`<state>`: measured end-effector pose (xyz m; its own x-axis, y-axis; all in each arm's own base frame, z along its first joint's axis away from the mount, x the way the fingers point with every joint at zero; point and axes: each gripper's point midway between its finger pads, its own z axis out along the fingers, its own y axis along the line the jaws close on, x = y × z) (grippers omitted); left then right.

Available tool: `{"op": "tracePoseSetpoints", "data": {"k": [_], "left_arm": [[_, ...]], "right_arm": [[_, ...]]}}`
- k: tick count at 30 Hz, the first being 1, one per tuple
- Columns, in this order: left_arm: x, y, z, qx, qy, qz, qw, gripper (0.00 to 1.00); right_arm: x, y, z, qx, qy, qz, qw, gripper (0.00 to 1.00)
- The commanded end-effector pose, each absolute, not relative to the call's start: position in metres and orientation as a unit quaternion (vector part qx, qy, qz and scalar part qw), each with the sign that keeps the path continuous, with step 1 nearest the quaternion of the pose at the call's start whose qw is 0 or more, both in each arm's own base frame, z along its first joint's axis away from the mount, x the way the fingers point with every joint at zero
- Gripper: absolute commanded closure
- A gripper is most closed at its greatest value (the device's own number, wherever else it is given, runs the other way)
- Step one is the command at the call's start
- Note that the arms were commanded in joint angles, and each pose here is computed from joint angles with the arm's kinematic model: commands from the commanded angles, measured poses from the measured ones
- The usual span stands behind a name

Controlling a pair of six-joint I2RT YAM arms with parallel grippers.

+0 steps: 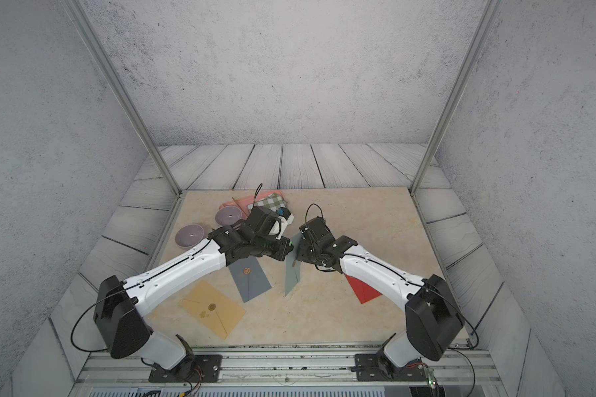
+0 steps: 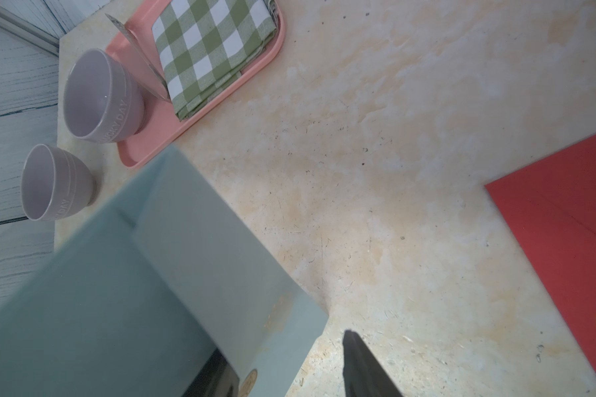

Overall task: Open the envelope
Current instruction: Open the envelope flap on the envelope.

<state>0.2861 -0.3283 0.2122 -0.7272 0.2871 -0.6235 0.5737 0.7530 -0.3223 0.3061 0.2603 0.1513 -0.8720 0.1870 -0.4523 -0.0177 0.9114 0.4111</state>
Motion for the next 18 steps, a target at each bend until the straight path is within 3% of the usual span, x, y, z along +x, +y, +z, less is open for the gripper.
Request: {"op": "tracePoseSetpoints", "data": {"k": [1,18], "left_arm": [[0.2832,-0.3345,0.2311,0.244,0.878,-0.281,0.301,1.0],[0.2817,-0.3335,0.229,0.242,0.879,-0.281,0.299,1.0]], "right_arm": [[0.303,0.2657,0.1456,0.033,0.951,0.202,0.233,0.5],[0.3026,0.2678,0.1393,0.031,0.953,0.197,0.226,0.54]]}}
